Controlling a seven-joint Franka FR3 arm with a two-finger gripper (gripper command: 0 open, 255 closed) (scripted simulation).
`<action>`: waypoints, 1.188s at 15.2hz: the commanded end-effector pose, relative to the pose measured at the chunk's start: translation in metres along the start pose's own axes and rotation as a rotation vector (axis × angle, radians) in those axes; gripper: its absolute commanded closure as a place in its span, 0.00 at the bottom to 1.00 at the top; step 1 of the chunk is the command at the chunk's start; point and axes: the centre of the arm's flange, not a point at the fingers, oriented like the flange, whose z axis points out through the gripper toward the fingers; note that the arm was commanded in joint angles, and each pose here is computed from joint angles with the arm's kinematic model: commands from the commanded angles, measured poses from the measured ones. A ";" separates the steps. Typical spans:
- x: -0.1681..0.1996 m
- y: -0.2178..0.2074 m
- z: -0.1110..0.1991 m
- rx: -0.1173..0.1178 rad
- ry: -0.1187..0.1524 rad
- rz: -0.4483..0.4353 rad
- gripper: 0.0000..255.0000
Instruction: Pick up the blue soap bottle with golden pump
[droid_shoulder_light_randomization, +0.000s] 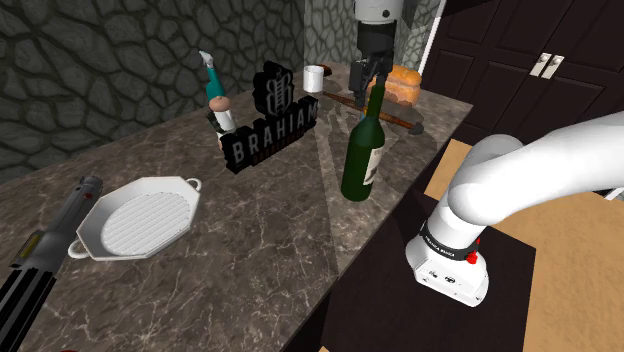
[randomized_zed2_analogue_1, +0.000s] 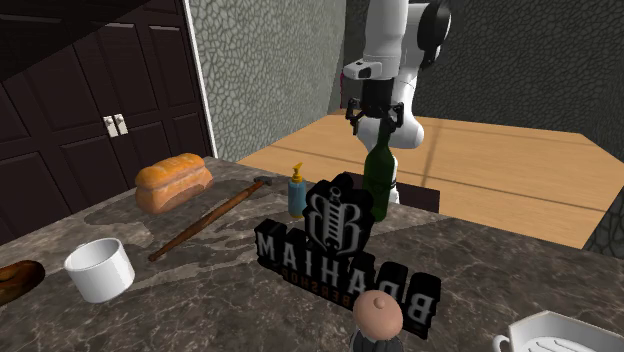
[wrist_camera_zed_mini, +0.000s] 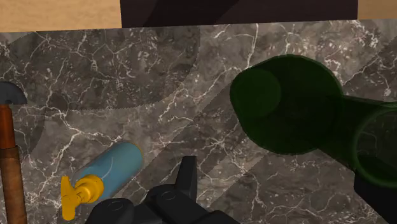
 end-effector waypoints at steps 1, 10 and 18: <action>0.000 0.000 0.000 0.000 0.000 0.000 0.00; 0.050 0.105 0.034 0.010 -0.011 0.004 0.00; 0.093 0.198 0.066 0.019 -0.021 0.008 0.00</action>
